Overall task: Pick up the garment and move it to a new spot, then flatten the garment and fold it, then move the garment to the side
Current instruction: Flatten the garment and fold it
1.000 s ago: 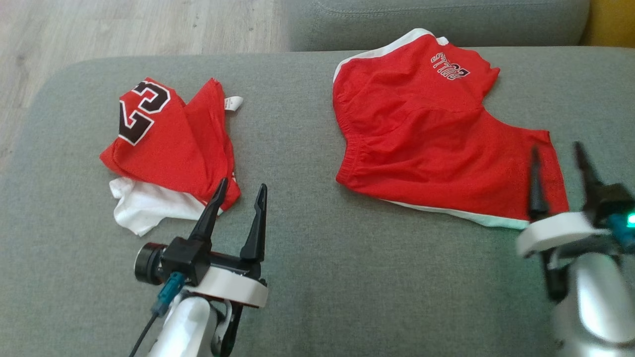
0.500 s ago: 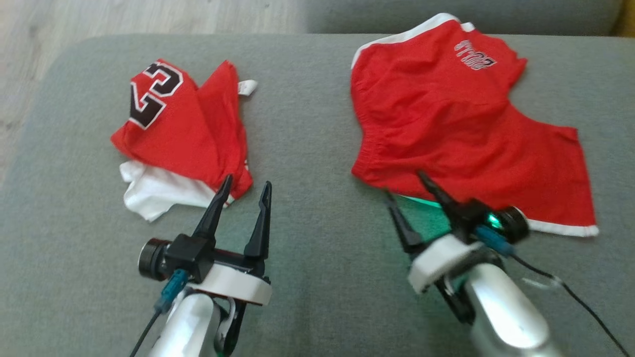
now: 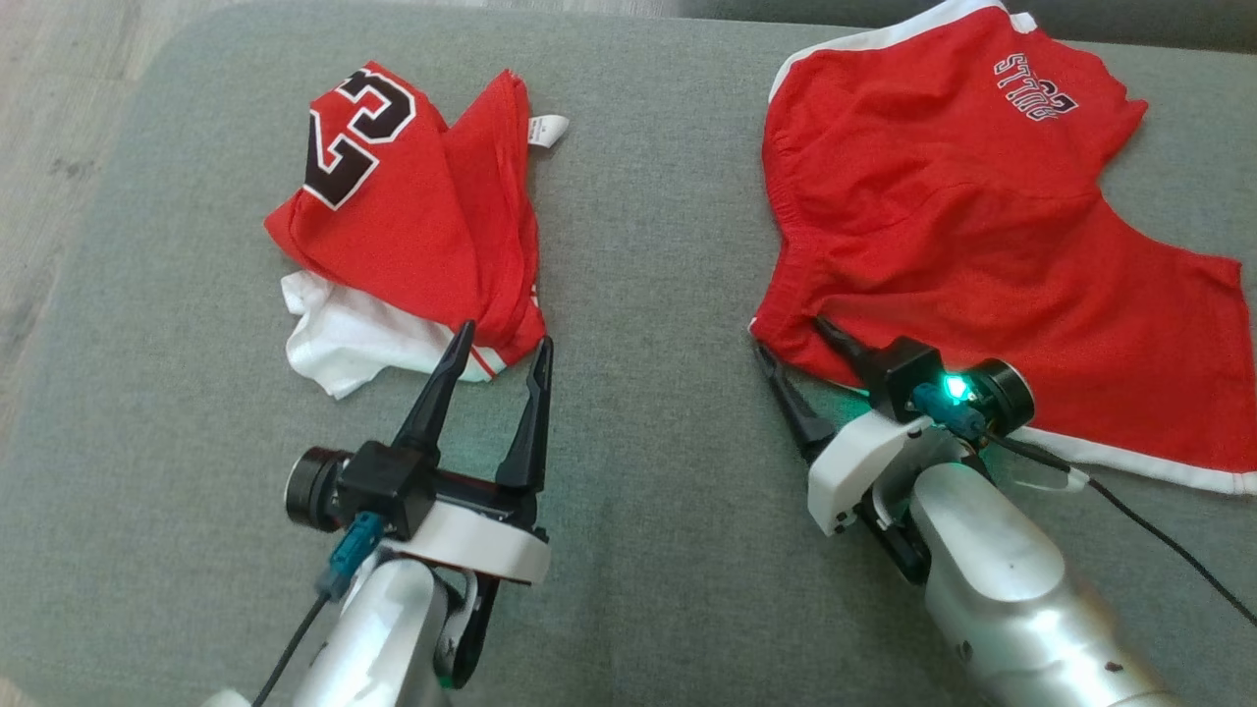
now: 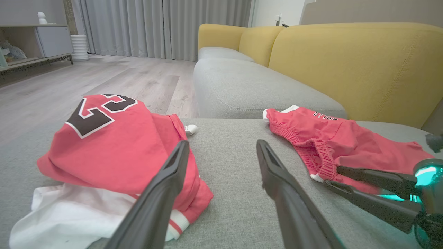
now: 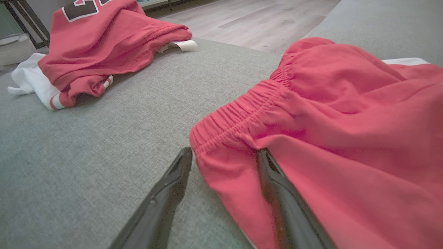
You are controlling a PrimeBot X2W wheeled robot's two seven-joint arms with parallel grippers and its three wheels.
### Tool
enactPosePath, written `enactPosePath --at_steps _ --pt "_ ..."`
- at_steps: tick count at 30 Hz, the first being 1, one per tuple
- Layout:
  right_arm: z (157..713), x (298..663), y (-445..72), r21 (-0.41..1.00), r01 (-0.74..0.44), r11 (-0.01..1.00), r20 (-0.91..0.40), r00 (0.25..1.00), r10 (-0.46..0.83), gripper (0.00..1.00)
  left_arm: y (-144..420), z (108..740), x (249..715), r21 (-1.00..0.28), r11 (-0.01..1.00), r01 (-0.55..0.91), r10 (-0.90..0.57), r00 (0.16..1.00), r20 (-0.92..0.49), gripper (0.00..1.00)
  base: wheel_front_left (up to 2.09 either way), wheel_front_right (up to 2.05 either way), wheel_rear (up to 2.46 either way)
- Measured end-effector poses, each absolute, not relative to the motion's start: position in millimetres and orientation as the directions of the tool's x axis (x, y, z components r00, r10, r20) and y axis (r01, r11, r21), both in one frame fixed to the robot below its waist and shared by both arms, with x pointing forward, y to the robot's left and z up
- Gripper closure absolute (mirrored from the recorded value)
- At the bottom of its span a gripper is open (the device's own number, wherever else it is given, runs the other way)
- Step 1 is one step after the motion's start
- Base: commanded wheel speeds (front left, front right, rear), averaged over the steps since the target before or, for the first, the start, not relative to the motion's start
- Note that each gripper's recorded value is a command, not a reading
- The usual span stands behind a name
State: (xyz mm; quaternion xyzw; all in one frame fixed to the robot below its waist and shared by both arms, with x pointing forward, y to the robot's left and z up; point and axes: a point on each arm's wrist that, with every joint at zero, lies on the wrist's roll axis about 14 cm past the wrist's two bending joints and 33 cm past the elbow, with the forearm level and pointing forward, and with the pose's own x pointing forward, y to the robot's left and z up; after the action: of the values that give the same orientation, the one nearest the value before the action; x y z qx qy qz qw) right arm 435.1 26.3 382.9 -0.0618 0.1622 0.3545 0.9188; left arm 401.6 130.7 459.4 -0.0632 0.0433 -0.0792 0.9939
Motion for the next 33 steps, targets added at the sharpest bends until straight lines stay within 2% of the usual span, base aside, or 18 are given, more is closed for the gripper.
enactPosePath --at_steps 12,22,27,33 --pt "404.1 417.1 44.5 0.088 -0.700 0.709 -0.276 0.666 0.693 1.00 121.8 469.3 401.8 -0.130 0.975 0.179 -0.186 0.981 -0.048 0.00 0.00 0.00 0.00" --pt "416.4 369.3 62.6 0.199 -0.728 0.656 -0.246 0.611 0.753 1.00 112.0 482.7 393.4 -0.127 0.970 0.209 -0.212 0.977 -0.012 0.00 0.00 0.00 0.00" --pt "407.5 373.9 53.0 0.214 -0.696 0.685 -0.280 0.628 0.726 1.00 111.9 480.3 390.9 -0.131 0.969 0.207 -0.212 0.977 -0.019 0.00 0.00 0.00 0.00" --pt "408.0 408.1 38.9 0.214 -0.640 0.738 -0.287 0.681 0.674 1.00 115.6 473.1 392.1 -0.134 0.972 0.194 -0.201 0.979 -0.039 0.00 0.00 0.00 0.00"
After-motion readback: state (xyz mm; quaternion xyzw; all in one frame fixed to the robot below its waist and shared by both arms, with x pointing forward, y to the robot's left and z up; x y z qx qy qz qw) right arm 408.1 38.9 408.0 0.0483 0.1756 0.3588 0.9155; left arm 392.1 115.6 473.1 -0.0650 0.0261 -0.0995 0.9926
